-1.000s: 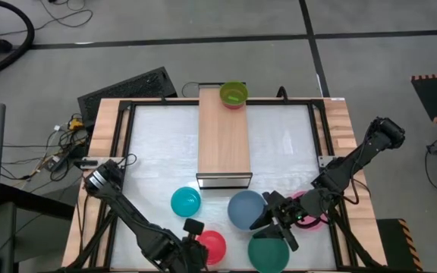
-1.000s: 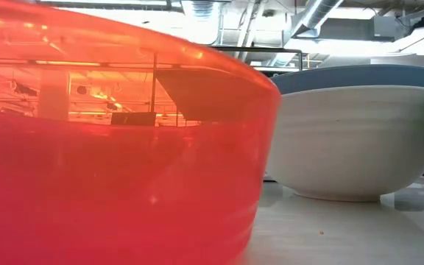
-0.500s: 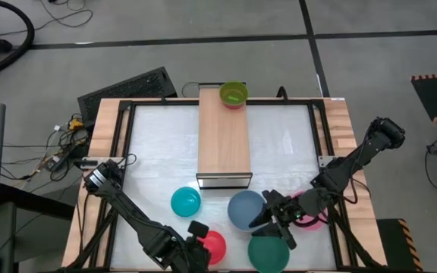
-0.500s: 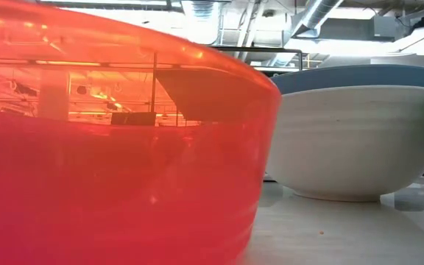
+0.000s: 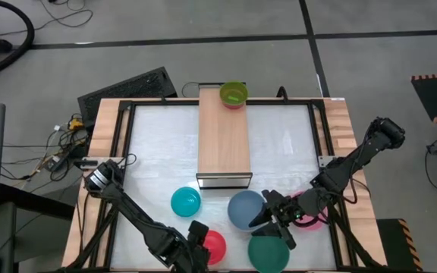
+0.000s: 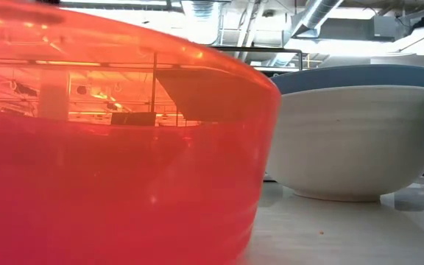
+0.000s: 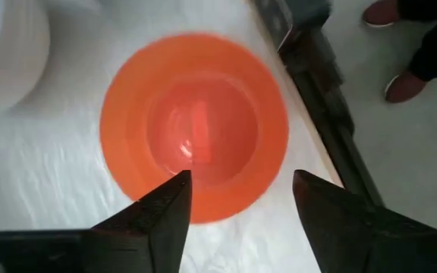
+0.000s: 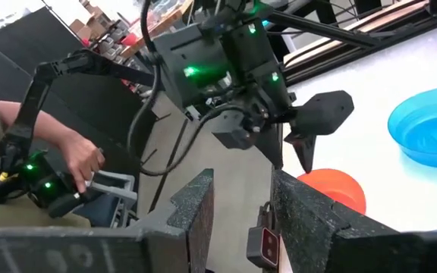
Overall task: Place and stack bowls onto a shelf
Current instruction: Stack the orange bowl on top of the green bowl on the shelf
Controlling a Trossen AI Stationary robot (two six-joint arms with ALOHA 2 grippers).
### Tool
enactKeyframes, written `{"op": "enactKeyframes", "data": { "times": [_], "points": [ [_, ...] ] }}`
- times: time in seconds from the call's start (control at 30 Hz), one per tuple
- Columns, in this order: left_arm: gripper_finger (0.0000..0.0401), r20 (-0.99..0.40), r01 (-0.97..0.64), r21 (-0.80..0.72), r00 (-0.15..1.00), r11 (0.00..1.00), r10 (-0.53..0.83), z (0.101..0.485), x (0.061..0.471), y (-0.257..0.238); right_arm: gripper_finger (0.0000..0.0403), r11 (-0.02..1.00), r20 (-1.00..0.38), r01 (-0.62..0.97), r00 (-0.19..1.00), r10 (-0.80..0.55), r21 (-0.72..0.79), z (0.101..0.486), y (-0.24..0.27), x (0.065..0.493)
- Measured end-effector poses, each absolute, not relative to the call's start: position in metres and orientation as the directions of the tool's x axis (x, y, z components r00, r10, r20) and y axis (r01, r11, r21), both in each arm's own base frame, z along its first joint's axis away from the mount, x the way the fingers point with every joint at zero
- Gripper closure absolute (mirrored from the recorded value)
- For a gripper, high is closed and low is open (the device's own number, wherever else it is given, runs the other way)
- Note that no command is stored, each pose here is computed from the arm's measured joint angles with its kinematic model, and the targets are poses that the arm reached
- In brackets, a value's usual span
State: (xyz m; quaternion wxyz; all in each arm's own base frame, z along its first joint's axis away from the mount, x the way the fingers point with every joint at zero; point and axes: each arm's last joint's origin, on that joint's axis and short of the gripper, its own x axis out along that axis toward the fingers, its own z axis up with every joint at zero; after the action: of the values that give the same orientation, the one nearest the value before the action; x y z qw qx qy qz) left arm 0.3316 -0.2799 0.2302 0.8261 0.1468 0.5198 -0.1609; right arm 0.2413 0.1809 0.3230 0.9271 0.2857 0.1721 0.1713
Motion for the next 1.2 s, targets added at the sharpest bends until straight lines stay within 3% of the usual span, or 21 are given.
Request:
{"op": "enactKeyframes", "data": {
  "times": [0.23,0.57,0.77,0.97,1.2],
  "points": [
    [0.0183,-0.908,0.482,0.025,0.378,0.876,-0.182,0.209,0.330,-0.280,0.0242,0.789,-0.246,-0.202,0.880,0.407,0.581,0.321,0.179,0.242],
    [0.0196,-0.915,0.470,0.049,0.376,0.881,-0.150,0.179,0.330,-0.268,0.0242,0.792,-0.255,-0.198,0.878,0.405,0.578,0.320,0.179,0.242],
    [0.0264,-0.920,0.451,0.022,0.358,0.892,-0.158,0.164,0.330,-0.259,0.0242,0.792,-0.255,-0.197,0.878,0.405,0.578,0.320,0.179,0.242],
    [0.0381,-0.928,0.459,-0.002,0.331,0.888,-0.173,0.164,0.330,-0.257,0.0242,0.792,-0.256,-0.197,0.878,0.405,0.578,0.320,0.179,0.242],
    [0.0399,-0.913,0.386,-0.079,0.343,0.919,-0.223,0.178,0.337,-0.262,0.0242,0.792,-0.262,-0.188,0.878,0.401,0.581,0.319,0.178,0.242]
  ]
}}
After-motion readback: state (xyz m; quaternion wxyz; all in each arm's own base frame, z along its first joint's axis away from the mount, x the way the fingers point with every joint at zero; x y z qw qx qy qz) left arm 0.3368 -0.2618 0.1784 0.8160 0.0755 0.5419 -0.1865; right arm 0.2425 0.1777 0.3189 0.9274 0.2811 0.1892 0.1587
